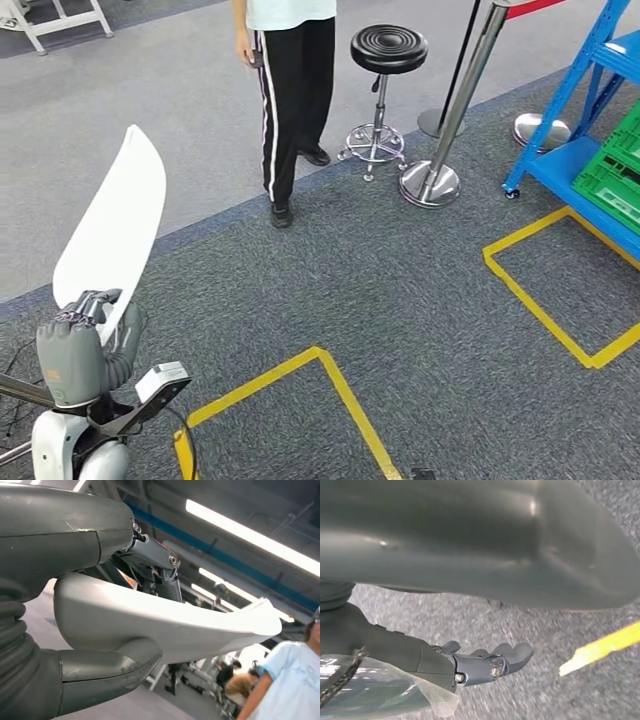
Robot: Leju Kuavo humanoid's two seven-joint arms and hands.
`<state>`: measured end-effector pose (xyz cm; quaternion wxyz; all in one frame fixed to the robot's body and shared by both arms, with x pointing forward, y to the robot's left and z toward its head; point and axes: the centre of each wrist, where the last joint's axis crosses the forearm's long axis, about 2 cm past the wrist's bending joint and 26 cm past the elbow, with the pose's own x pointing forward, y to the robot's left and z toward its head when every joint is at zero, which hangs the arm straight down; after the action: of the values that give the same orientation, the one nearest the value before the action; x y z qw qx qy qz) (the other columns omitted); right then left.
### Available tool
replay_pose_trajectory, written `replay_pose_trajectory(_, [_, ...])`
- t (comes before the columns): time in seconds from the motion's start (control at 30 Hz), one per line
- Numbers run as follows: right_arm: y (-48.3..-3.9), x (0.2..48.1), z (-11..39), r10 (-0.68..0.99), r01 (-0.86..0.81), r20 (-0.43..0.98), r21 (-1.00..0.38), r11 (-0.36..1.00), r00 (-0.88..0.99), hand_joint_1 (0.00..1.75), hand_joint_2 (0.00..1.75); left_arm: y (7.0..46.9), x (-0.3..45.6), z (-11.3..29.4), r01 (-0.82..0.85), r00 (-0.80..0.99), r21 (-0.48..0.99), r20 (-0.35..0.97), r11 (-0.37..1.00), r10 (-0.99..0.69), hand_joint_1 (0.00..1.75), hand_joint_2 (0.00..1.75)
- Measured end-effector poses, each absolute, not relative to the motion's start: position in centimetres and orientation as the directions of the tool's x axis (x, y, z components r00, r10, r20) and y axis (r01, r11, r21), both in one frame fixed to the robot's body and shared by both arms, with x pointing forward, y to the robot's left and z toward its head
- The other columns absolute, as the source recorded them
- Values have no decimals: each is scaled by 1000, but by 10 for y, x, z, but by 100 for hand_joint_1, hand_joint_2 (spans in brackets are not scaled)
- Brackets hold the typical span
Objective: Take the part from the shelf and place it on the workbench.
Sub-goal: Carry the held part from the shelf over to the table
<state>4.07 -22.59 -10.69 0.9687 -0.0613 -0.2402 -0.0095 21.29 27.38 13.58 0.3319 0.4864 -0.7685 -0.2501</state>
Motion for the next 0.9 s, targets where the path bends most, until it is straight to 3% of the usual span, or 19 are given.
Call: replay_pose_trajectory(0.9, [-226, 40, -107, 21, 39, 463, -120, 992, 886, 0, 0, 273, 213, 137, -582, -300, 708, 269, 399, -915, 175, 175])
